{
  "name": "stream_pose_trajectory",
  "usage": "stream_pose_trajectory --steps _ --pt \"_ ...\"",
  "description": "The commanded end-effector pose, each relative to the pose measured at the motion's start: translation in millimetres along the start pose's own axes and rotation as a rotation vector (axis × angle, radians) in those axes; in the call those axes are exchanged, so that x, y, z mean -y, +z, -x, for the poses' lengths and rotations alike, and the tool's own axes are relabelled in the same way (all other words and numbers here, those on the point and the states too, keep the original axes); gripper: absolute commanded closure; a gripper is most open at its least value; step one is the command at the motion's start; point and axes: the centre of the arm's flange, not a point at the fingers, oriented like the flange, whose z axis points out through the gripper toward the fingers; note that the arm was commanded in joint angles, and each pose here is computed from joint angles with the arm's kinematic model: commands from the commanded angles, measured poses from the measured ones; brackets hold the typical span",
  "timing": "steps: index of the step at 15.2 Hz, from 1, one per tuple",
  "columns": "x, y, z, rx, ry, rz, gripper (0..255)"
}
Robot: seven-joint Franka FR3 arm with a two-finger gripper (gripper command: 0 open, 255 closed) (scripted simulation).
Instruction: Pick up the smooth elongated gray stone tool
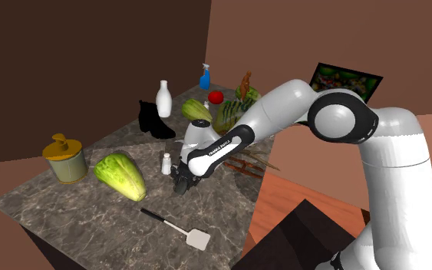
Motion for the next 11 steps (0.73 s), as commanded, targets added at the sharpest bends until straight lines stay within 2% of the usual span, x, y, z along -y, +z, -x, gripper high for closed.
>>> stream_pose_trajectory --steps 1,3,11 --pt "-2 4 0 0.002 0.001 0.006 255" --pt "-1 3 0 0.002 0.001 0.006 255" --pt "4 -39 2 0.002 0.001 0.006 255"
